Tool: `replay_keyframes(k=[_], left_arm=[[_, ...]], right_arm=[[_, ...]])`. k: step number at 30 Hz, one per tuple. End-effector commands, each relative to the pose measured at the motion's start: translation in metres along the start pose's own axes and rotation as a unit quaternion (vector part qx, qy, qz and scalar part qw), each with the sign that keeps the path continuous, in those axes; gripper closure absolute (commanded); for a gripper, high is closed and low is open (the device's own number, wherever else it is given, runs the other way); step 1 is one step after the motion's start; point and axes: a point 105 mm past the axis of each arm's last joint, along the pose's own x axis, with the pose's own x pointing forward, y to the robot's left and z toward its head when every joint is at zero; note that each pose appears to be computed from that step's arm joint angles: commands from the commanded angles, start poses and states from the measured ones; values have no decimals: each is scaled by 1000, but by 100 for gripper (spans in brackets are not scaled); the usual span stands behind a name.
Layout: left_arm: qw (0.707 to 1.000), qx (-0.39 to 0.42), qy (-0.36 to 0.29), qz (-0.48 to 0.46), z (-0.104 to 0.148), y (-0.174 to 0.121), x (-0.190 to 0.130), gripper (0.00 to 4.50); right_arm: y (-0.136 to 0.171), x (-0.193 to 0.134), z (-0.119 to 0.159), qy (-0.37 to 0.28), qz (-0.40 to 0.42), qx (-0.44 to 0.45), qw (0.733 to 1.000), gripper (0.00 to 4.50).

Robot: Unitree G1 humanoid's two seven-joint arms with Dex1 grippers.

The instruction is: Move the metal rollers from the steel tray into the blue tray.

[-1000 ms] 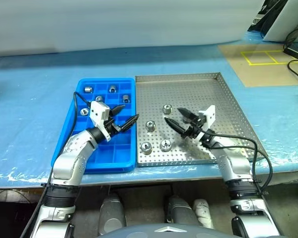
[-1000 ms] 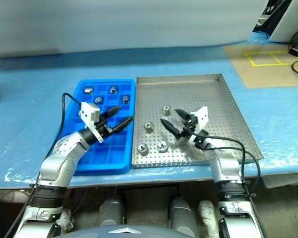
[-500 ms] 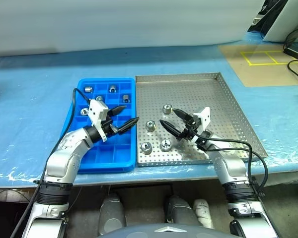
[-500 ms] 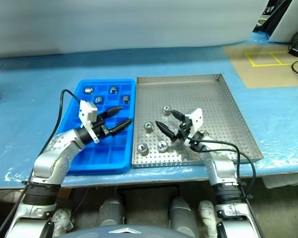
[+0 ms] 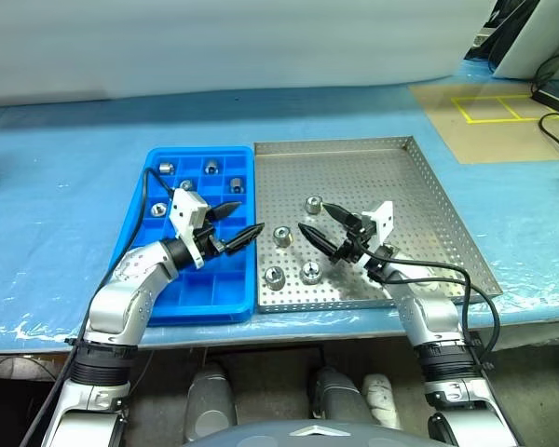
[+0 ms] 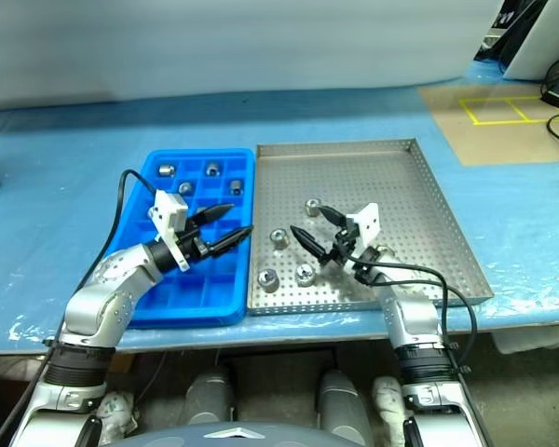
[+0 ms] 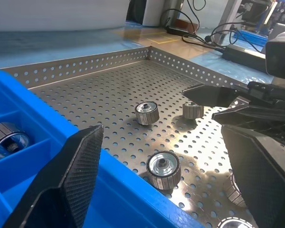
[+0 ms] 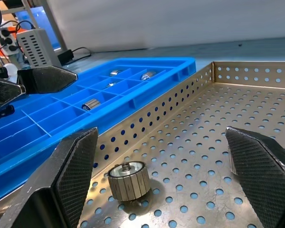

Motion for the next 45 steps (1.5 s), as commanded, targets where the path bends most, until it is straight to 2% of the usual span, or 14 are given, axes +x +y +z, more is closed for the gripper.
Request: replay_keyframes(k=[1,8,13,19,23,28,32,36,39,43,45], left_arm=[[1000,20,-21,-7,16,-5,1,33],[999,21,-27,3,18,-4,3,33],[996,59,-66,10,58,3,21,33],[984,143,-30,-105,81,-7,68,33],[946,231,89,-208,52,-16,84,33],[902,272,203,-267,28,2,92,33],[870,305,248,-297,16,6,97,33],[853,272,269,-356,-2,-9,98,33],[828,286,300,-378,-23,-14,96,33],[814,297,330,-375,-36,-7,92,33],[819,300,337,-355,-36,-1,96,33]], right_arm=[[2,5,16,-27,13,-16,999,0],[-2,4,17,-23,13,-19,999,0],[-10,5,22,-23,10,-27,999,0],[-15,5,30,-30,5,-43,999,0],[-17,1,32,-39,-19,-50,998,0],[-17,-8,31,-49,-55,-52,996,0],[-15,-16,28,-54,-78,-49,994,0],[-11,-23,25,-56,-93,-47,993,0],[-11,-28,25,-53,-101,-49,992,0],[-9,-34,26,-53,-111,-53,991,0],[-11,-37,26,-52,-119,-54,990,0]])
